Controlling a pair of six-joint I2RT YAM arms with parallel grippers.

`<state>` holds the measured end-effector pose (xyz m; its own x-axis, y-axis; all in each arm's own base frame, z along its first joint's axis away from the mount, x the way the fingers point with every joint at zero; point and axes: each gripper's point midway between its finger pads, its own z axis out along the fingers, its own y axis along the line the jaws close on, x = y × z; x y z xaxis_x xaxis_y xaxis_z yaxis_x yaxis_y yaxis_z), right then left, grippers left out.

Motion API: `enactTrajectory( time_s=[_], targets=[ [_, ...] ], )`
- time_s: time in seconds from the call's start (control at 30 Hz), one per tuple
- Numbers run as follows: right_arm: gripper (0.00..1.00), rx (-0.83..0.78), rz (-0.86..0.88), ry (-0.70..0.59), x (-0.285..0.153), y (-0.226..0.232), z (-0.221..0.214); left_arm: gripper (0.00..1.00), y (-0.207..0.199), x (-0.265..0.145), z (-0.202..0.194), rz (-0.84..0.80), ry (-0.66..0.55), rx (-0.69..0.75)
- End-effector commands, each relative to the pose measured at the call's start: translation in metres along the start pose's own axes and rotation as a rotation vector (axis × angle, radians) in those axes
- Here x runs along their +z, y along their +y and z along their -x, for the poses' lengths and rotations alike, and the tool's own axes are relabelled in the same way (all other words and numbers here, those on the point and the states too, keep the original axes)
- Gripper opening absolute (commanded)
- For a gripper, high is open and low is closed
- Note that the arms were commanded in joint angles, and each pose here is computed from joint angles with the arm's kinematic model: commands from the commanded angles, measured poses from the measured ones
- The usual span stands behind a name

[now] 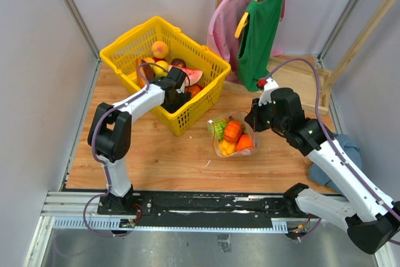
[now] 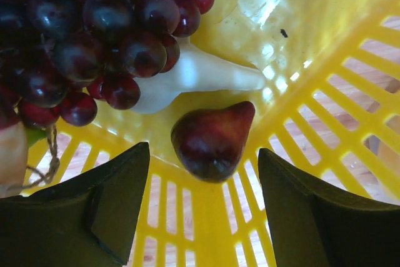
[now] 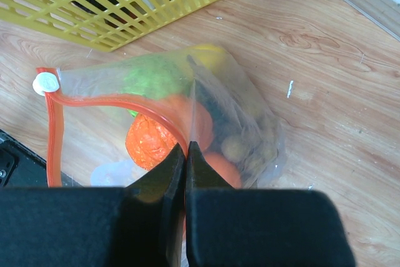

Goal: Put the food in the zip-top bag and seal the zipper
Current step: Pick up the fake fruit from the bin.

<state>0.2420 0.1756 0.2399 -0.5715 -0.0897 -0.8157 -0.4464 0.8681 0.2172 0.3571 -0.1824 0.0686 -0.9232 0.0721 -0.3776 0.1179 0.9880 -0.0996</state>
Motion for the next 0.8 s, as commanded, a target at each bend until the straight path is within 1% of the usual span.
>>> enactTrajectory(
  time_s=[0.0,0.2,0.43,0.53,0.6,0.77],
  targets=[
    [0.0,0.0,0.025,-0.017,0.002,0.007,0.004,0.75,-0.005,0.017,-0.028,-0.022,0.105,0.026],
    [0.01,-0.003,0.024,-0.018,0.002,0.007,0.005,0.72,-0.002,0.04,-0.046,-0.017,0.167,0.029],
    [0.01,-0.003,0.026,-0.014,0.004,0.007,0.004,0.68,0.0,0.049,-0.045,-0.006,0.159,0.032],
    [0.01,-0.003,0.028,-0.012,0.004,0.008,0.003,0.61,-0.001,0.051,-0.046,-0.012,0.159,0.032],
    [0.0,-0.003,0.027,-0.011,0.005,0.007,0.004,0.51,-0.003,0.049,-0.045,-0.024,0.158,0.033],
    [0.01,-0.008,0.02,-0.016,0.003,0.006,0.005,0.36,-0.008,0.029,-0.03,-0.047,0.083,0.021]
  ],
)
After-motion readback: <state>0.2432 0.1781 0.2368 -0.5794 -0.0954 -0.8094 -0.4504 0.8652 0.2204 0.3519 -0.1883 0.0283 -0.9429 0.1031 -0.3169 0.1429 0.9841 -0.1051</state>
